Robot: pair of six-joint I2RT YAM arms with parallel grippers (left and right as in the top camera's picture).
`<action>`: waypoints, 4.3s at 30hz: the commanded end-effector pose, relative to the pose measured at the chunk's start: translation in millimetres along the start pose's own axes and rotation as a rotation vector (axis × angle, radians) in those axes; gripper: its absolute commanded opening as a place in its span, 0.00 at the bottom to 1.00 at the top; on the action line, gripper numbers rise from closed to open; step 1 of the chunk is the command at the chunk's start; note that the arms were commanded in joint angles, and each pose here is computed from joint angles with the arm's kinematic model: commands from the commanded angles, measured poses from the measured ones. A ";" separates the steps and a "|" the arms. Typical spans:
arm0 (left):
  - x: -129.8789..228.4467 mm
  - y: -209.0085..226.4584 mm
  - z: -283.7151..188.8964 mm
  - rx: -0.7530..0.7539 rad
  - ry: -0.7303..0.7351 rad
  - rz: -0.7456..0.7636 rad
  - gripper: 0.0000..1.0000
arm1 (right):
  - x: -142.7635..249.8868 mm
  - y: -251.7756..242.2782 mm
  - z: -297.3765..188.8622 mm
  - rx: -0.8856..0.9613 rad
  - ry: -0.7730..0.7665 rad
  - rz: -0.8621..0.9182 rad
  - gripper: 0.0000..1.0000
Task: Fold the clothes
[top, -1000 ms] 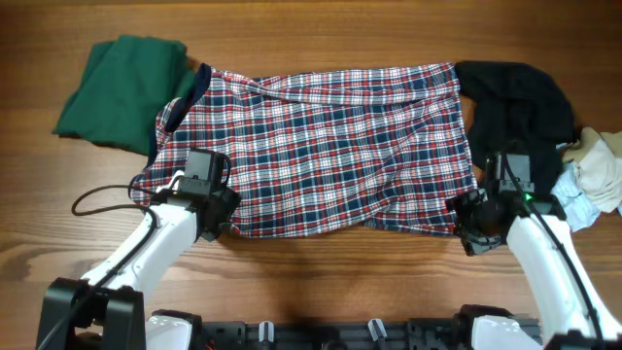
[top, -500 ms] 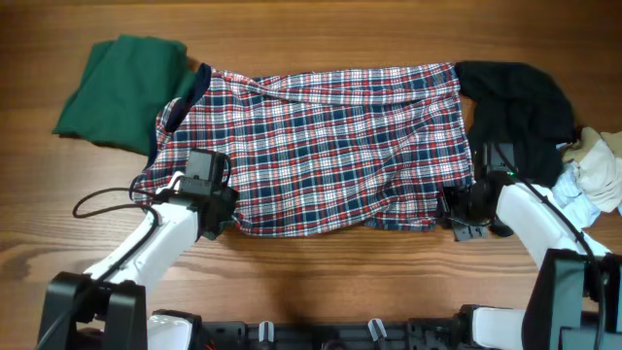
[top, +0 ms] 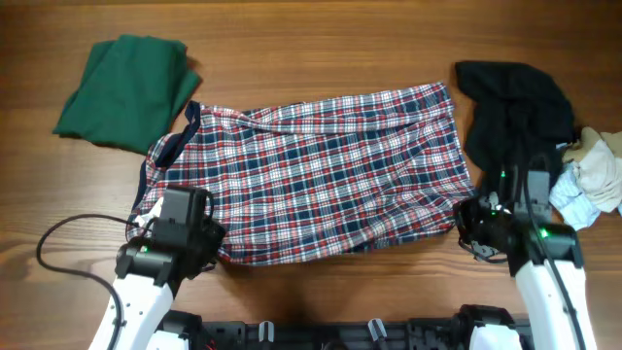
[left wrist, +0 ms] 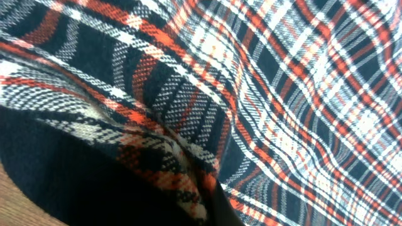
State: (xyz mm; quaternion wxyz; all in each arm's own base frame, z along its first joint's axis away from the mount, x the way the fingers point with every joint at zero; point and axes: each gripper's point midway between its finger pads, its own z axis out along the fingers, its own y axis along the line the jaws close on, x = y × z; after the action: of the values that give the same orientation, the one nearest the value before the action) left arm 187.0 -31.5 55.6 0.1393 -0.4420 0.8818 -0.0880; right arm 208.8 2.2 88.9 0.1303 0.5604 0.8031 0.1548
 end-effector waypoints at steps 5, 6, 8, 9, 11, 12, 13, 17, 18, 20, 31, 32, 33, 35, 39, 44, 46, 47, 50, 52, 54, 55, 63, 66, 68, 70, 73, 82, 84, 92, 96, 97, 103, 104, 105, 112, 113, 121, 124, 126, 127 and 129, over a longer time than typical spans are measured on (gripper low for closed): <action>-35.5 5.0 17.4 -0.109 -0.176 0.021 0.04 | -34.4 5.6 23.5 0.060 -0.132 -0.012 0.04; -37.5 4.0 24.0 -0.126 -0.179 0.023 0.04 | -35.2 4.1 33.1 0.087 -0.119 -0.010 0.04; -39.3 2.2 39.6 -0.156 -0.172 0.027 0.04 | -34.0 -3.7 47.4 0.147 -0.092 -0.005 0.04; -39.4 1.7 44.2 -0.163 -0.169 0.029 0.04 | -33.8 -5.8 50.3 0.161 -0.087 -0.004 0.04; -39.8 -2.7 49.7 -0.158 -0.162 0.028 0.04 | -35.2 -1.7 46.7 0.147 -0.092 -0.029 0.04; -37.9 -5.0 48.1 -0.144 -0.151 0.027 0.04 | -35.9 1.2 42.1 0.140 -0.096 -0.045 0.04; -35.3 -7.6 44.9 -0.129 -0.135 0.025 0.04 | -36.3 5.2 33.0 0.130 -0.101 -0.060 0.04; -29.1 -23.7 15.8 -0.039 -0.090 0.019 0.04 | -32.0 13.0 -2.9 0.076 -0.115 -0.089 0.04; -27.5 -26.0 9.1 -0.012 -0.086 0.017 0.04 | -29.9 10.7 -8.8 0.071 -0.117 -0.090 0.04; -22.7 -24.6 -3.3 0.023 -0.076 0.016 0.04 | -24.7 3.8 -20.9 0.062 -0.122 -0.103 0.04; -42.1 -26.0 -17.7 0.053 -0.199 0.004 0.04 | -30.9 32.0 -19.1 -0.046 -0.138 -0.138 0.04; -46.8 -29.8 -10.2 0.039 -0.210 0.004 0.04 | -33.8 35.0 -8.6 -0.029 -0.128 -0.139 0.04; -48.4 -32.7 -4.7 0.032 -0.210 0.011 0.04 | -35.8 36.4 -0.1 -0.012 -0.119 -0.146 0.04; -51.4 -38.0 10.0 0.012 -0.206 0.014 0.04 | -39.2 37.2 19.2 0.027 -0.097 -0.149 0.04; -59.4 -51.8 48.3 -0.016 -0.209 0.020 0.04 | -46.3 44.3 50.8 0.052 -0.075 -0.196 0.04; -71.1 -76.1 70.9 0.049 -0.246 0.009 0.05 | -58.4 67.7 59.4 -0.025 -0.122 -0.230 0.04; -76.0 -85.8 69.6 0.089 -0.266 0.003 0.45 | -62.1 76.2 58.5 -0.057 -0.142 -0.237 0.04; -78.6 -89.0 68.6 0.102 -0.279 0.001 0.75 | -63.3 78.9 58.1 -0.068 -0.148 -0.237 0.22; -81.8 -90.9 67.4 0.109 -0.295 -0.002 1.00 | -66.0 85.2 57.1 -0.091 -0.163 -0.245 0.95; -82.6 -90.6 67.2 0.107 -0.300 -0.003 1.00 | -67.4 88.3 56.5 -0.101 -0.171 -0.265 0.99; -86.8 -96.0 65.2 0.121 -0.324 0.043 1.00 | -69.1 92.5 55.7 -0.113 -0.184 -0.319 1.00; -88.3 -99.7 63.6 0.129 -0.331 0.073 1.00 | -69.4 93.7 55.4 -0.115 -0.188 -0.353 0.99; -132.1 -121.7 37.9 0.161 -0.415 0.129 1.00 | -25.3 115.9 52.1 -0.296 -0.016 -0.795 0.99; -148.5 -120.0 34.7 0.175 -0.451 0.095 1.00 | -19.3 116.4 51.3 -0.316 0.013 -0.800 0.99; -153.4 -125.9 34.8 0.199 -0.469 0.088 1.00 | -19.2 116.1 51.3 -0.315 0.014 -0.803 0.99; -151.7 -131.6 38.3 0.224 -0.454 0.093 1.00 | -17.2 116.3 50.4 -0.323 0.017 -0.838 0.99; -136.2 -146.2 40.2 0.295 -0.367 0.162 1.00 | -19.0 124.9 40.6 -0.348 -0.011 -0.886 0.99; -116.6 -169.6 -27.0 0.206 -0.109 0.329 1.00 | -40.3 173.1 -88.9 -0.252 -0.097 -1.023 0.99; -109.8 -178.0 -44.3 0.235 -0.060 0.370 0.99 | -39.4 174.5 -109.3 -0.241 -0.103 -1.048 1.00; -111.9 -182.3 -43.6 0.075 0.078 0.491 0.99 | -37.0 163.0 -66.1 -0.082 0.152 -1.042 0.99; -120.7 -194.4 15.3 0.046 0.105 0.504 0.99 | -24.6 182.7 -41.5 -0.193 0.255 -1.028 1.00; -123.4 -198.6 25.9 0.052 0.099 0.515 0.99 | -21.1 191.7 -42.7 -0.246 0.257 -1.028 1.00; -151.7 -223.3 65.0 0.082 -0.027 0.596 0.99 | -29.4 204.3 -40.5 -0.267 0.201 -0.998 1.00; -155.5 -225.3 68.9 0.081 -0.045 0.601 0.99 | -32.1 199.8 -38.1 -0.239 0.194 -0.997 0.99; -159.9 -225.9 73.3 0.071 -0.066 0.615 1.00 | -33.2 194.8 -35.1 -0.216 0.196 -0.996 1.00; -162.2 -216.3 115.2 0.007 -0.058 0.757 0.88 | -32.3 189.8 -32.2 -0.204 0.206 -1.015 0.97; -162.2 -216.4 118.1 0.007 -0.057 0.768 0.79 | -32.3 189.7 -32.2 -0.204 0.206 -1.014 0.96; -163.9 -204.6 136.6 -0.053 -0.052 0.775 0.38 | -33.1 190.1 -32.0 -0.202 0.202 -1.014 0.95; -161.0 -200.3 137.1 -0.068 -0.038 0.777 0.26 | -37.0 188.9 -30.9 -0.183 0.185 -1.016 0.95; -154.8 -195.6 136.9 -0.085 -0.012 0.783 0.04 | -39.7 190.1 -30.3 -0.179 0.170 -1.020 0.95; -150.3 -193.5 136.7 -0.093 0.003 0.789 0.04 | -42.6 189.6 -29.7 -0.167 0.157 -1.021 0.95; -147.0 -191.7 136.3 -0.101 0.014 0.774 0.04 | -46.1 185.7 -28.6 -0.137 0.147 -1.021 0.91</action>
State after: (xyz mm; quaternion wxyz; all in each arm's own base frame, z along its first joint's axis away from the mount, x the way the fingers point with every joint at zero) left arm 461.9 -28.0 9.5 0.1433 -0.0824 0.9862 0.0050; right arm 375.4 24.2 197.2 0.1746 0.0730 0.9637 0.1882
